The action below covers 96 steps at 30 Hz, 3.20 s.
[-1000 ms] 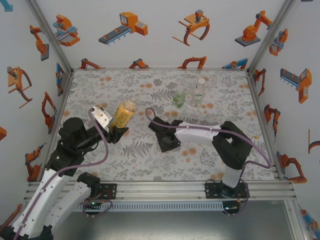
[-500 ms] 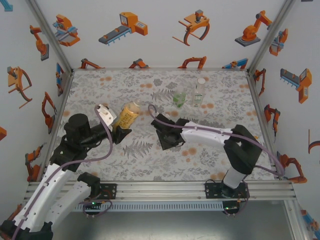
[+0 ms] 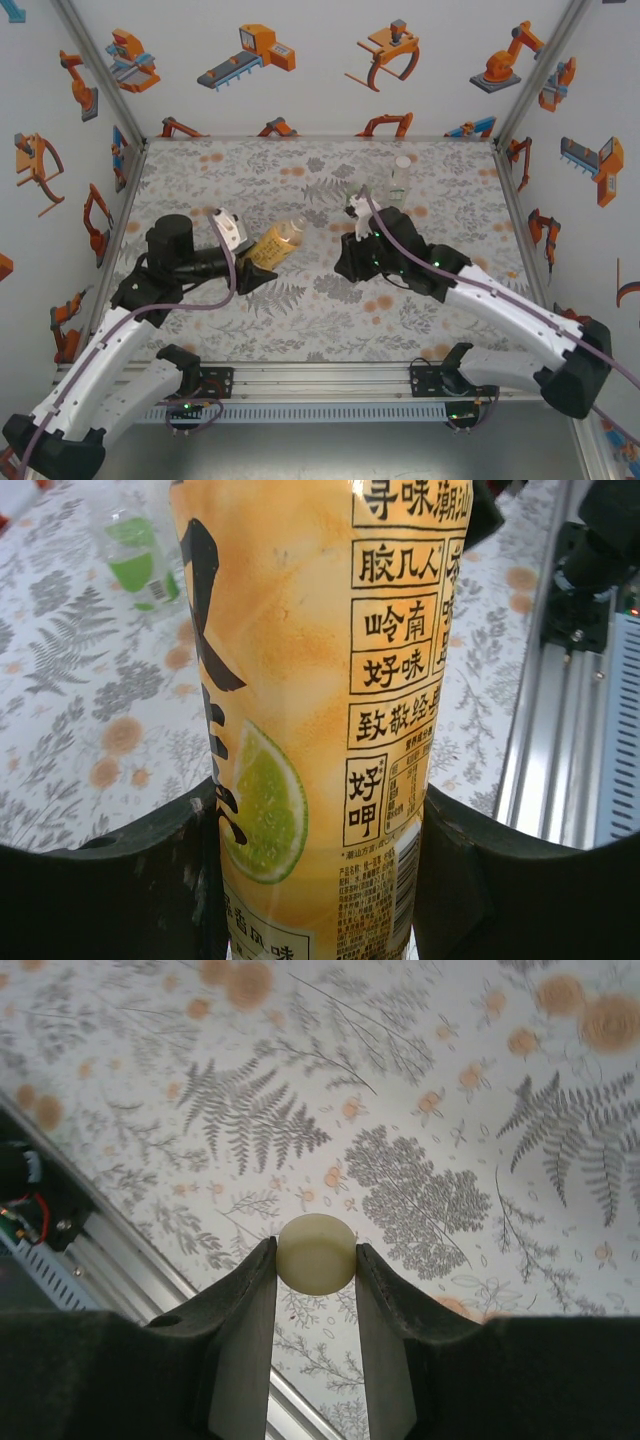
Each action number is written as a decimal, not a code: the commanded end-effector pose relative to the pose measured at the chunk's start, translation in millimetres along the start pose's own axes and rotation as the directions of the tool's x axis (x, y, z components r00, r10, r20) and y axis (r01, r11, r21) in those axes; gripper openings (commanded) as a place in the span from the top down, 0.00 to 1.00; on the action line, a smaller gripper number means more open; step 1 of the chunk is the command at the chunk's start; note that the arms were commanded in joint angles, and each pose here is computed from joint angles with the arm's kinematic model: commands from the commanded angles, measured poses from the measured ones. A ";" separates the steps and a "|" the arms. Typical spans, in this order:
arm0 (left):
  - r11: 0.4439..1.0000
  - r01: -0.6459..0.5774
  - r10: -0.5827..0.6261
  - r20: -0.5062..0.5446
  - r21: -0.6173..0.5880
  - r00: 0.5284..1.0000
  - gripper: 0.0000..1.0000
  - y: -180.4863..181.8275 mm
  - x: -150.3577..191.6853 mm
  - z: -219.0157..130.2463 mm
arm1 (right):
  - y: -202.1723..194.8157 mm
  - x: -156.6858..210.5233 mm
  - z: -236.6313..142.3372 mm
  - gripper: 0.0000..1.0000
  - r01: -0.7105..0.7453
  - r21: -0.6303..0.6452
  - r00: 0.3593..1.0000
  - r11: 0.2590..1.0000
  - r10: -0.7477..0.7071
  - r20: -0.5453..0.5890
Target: Screw on the bottle caps
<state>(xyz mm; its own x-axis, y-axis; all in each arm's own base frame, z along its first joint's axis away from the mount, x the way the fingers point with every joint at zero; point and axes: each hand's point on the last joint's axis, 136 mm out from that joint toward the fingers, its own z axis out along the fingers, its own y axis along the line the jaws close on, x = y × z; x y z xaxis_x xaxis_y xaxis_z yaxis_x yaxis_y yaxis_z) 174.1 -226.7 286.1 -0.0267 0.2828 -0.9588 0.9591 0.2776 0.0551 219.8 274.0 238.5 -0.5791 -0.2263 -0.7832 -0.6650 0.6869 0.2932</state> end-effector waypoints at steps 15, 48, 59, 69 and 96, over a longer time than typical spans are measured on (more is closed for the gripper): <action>0.940 -0.181 0.201 -0.043 0.288 0.979 1.00 -67.6 2.7 5.4 | 106.0 -25.2 -131.9 0.78 0.635 -0.342 0.753 0.692 -0.458 0.472; 0.911 -0.134 0.179 -0.083 0.391 0.980 1.00 -86.1 17.1 6.7 | 142.3 -37.7 -136.7 0.79 0.775 -0.434 0.631 0.459 -0.528 0.569; 0.909 -0.140 0.182 -0.073 0.393 0.981 1.00 -88.6 14.7 4.4 | 142.2 -27.8 -131.1 0.79 0.752 -0.474 0.659 0.458 -0.535 0.528; 0.909 -0.133 0.178 -0.079 0.395 0.981 1.00 -87.9 15.4 5.8 | 145.6 -35.2 -126.9 0.79 0.766 -0.452 0.643 0.456 -0.545 0.539; 0.891 -0.107 0.151 -0.066 0.442 0.986 1.00 -94.9 12.1 5.7 | 155.7 -11.2 -116.7 0.81 0.801 -0.491 0.576 0.342 -0.664 0.476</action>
<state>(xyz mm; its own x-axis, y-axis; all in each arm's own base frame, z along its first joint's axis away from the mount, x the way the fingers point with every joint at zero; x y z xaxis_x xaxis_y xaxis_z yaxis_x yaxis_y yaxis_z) 88.5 -248.8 243.7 0.0458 0.4527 -0.8905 0.9904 -0.1368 -0.0185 74.5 301.4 357.6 0.3002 -0.2499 -0.9206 -0.9384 -0.2508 -0.2379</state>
